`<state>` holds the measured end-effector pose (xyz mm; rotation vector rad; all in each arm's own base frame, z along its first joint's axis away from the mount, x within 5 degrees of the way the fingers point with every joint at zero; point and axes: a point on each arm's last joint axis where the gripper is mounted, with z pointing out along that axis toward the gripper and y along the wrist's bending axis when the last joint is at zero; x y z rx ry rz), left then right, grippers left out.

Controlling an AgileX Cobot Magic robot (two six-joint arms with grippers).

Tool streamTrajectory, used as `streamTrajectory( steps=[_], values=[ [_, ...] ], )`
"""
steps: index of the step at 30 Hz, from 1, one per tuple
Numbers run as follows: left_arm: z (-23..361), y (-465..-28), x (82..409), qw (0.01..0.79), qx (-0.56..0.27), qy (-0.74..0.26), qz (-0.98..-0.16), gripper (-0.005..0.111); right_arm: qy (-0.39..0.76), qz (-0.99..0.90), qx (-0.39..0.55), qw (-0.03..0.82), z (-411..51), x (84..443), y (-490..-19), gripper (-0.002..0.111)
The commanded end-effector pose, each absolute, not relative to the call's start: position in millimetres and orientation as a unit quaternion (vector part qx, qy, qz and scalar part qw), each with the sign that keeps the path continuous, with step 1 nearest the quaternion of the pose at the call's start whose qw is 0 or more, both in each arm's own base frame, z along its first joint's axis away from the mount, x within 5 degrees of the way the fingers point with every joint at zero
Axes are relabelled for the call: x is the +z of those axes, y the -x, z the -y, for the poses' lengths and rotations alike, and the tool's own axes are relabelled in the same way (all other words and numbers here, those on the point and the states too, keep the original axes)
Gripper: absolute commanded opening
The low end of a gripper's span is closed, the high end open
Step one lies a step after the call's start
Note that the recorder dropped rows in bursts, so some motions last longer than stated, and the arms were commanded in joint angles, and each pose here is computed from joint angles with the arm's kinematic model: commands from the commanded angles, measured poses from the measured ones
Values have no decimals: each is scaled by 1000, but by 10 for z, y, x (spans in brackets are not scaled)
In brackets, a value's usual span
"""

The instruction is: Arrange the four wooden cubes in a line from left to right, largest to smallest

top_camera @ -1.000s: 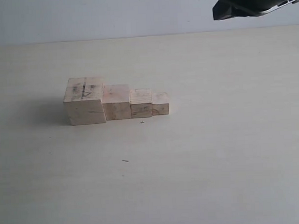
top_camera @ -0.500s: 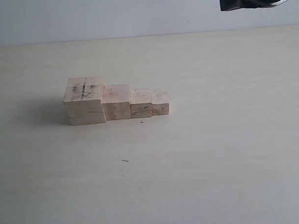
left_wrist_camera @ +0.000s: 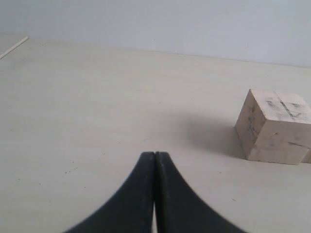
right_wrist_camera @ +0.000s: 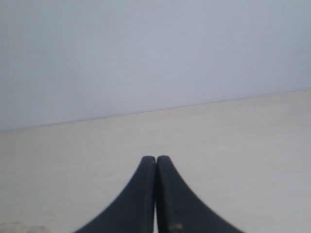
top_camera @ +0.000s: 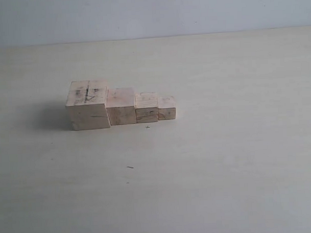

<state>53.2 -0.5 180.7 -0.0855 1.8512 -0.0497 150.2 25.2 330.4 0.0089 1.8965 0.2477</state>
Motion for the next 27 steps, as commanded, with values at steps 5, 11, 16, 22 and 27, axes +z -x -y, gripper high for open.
streamTrajectory(
  steps=[5,11,16,22,27],
  values=[
    [6,-532,1812,606,-22,34,-794,0,-64,-763,4,644,66,2762,-855,0],
    [6,-532,1812,606,-22,34,-794,0,-68,-772,7,633,52,2332,-718,0],
    [6,-532,1812,606,-22,34,-794,0,-76,-766,18,638,38,2071,-622,0],
    [6,-532,1812,606,-22,34,-794,0,-82,-748,41,657,9,2017,-541,0],
    [6,-532,1812,606,-22,34,-794,0,-34,-769,64,635,-50,1968,-531,0]
  ],
)
